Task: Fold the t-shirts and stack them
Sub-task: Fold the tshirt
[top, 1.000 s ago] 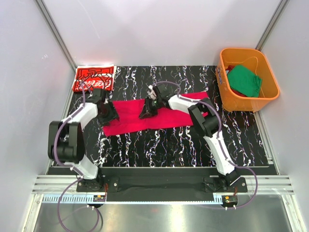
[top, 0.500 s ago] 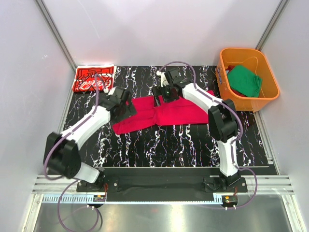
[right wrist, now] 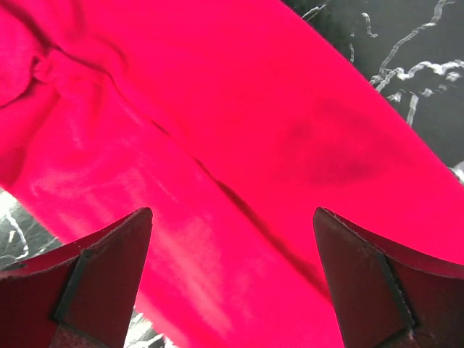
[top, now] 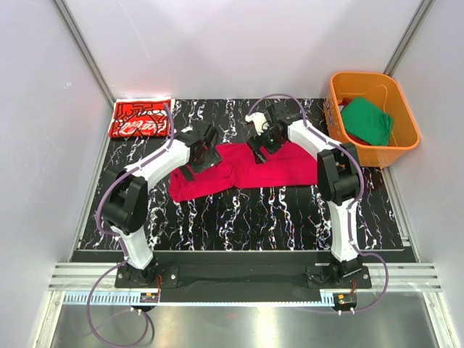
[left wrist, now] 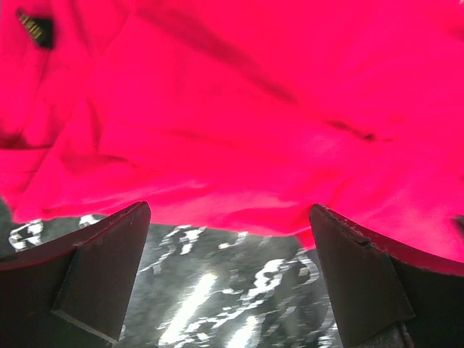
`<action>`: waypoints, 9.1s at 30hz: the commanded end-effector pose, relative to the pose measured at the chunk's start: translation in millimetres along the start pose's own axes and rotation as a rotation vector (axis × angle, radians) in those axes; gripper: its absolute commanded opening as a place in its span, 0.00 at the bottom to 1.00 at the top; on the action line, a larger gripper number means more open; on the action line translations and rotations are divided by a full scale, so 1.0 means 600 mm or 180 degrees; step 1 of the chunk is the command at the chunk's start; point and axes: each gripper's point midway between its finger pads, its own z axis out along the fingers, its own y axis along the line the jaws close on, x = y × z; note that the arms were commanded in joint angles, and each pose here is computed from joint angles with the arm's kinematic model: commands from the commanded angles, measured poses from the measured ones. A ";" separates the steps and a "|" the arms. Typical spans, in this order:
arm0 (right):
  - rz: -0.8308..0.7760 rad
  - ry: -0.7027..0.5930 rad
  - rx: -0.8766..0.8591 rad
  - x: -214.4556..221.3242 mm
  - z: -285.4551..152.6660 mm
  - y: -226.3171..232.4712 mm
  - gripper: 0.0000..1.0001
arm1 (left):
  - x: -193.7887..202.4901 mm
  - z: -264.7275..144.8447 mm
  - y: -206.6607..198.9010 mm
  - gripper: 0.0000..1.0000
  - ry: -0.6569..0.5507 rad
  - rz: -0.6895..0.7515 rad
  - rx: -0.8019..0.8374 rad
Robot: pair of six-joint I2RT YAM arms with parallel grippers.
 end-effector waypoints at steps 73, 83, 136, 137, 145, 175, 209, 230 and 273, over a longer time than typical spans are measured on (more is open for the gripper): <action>0.1977 -0.0042 0.0142 0.082 -0.162 0.275 1.00 | -0.073 0.040 -0.097 0.91 -0.0504 0.0718 0.0069; 0.1911 -0.0007 0.0210 0.119 -0.165 0.277 1.00 | -0.065 0.182 -0.124 0.90 -0.0081 0.0730 -0.0131; 0.2648 0.0006 0.0599 0.040 -0.049 0.427 0.99 | 0.087 -0.222 0.188 0.93 -0.0207 0.0800 0.1382; 0.2615 -0.0020 0.0648 0.038 -0.068 0.420 1.00 | 0.088 -0.227 0.181 0.91 -0.0211 0.0683 0.1464; 0.2167 -0.0314 0.0570 0.060 -0.192 0.357 1.00 | 0.170 -0.128 0.191 0.76 0.0178 0.0004 0.1631; 0.2715 0.0445 -0.0694 0.278 -0.091 0.396 0.52 | 0.284 -0.009 0.234 0.59 0.0734 0.0273 0.1065; 0.2896 0.0629 -0.0778 0.341 -0.084 0.425 0.39 | 0.332 -0.039 0.309 0.56 0.0463 0.0240 0.0248; 0.2924 0.0628 -0.0769 0.331 -0.099 0.426 0.41 | 0.322 -0.129 0.303 0.65 0.0266 0.0155 0.0282; 0.2796 0.0350 -0.0582 0.299 -0.139 0.406 0.49 | 0.434 -0.075 0.026 0.27 0.0746 0.1465 0.1255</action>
